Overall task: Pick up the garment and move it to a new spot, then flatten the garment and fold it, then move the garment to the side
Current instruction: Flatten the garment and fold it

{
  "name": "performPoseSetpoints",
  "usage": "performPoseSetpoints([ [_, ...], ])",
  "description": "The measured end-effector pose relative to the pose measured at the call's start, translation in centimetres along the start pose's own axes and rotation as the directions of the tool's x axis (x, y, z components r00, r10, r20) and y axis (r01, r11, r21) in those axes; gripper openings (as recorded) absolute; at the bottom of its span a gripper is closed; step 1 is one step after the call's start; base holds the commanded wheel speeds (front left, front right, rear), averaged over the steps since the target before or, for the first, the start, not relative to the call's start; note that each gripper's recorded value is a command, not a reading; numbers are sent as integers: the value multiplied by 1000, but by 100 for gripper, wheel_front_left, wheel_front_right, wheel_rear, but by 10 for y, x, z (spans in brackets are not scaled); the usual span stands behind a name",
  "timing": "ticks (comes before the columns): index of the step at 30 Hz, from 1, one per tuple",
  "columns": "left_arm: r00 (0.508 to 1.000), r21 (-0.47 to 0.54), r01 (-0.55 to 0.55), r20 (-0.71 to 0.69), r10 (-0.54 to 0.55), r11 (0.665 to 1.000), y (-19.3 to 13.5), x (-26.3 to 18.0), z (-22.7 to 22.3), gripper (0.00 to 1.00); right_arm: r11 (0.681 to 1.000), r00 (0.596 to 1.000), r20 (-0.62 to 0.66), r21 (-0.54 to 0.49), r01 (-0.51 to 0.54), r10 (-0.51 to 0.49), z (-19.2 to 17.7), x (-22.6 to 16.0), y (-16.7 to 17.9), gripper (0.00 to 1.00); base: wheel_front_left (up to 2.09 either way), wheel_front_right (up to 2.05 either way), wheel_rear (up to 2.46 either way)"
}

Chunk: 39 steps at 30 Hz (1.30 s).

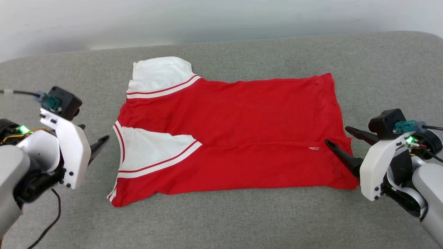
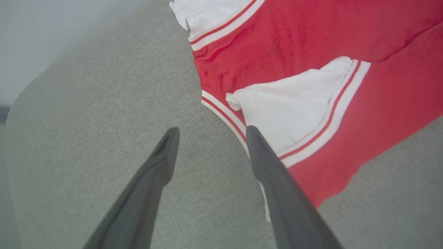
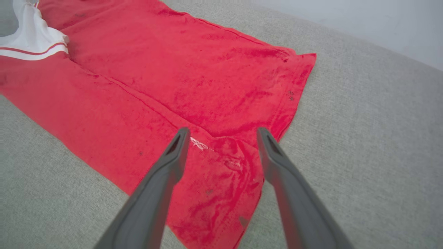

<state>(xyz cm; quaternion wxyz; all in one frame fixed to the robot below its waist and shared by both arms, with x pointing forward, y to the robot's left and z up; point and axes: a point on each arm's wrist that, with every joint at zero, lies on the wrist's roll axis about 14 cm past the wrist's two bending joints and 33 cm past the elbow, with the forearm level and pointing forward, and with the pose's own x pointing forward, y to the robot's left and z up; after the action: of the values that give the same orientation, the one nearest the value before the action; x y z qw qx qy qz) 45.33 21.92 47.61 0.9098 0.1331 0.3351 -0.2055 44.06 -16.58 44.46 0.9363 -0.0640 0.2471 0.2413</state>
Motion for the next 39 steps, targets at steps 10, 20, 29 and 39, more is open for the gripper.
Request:
performPoseSetpoints([
  [10,933,-77,130,-327,-148,989,-32,-3,-44,100,1000,999,-27,4,-18,18,-5,-3,6,100,0,0,0],
  [20,831,-99,202,-510,-224,974,-59,22,-97,100,1000,998,-53,13,-18,19,-11,2,3,100,0,0,0],
  [29,814,-104,206,-534,-229,973,-58,28,-108,0,1000,1000,-27,-3,4,-4,4,0,-8,100,0,0,0],
  [39,864,-49,226,-451,-223,973,-59,11,-86,0,985,977,-212,-172,-11,-26,30,-24,-24,100,0,0,0],
])
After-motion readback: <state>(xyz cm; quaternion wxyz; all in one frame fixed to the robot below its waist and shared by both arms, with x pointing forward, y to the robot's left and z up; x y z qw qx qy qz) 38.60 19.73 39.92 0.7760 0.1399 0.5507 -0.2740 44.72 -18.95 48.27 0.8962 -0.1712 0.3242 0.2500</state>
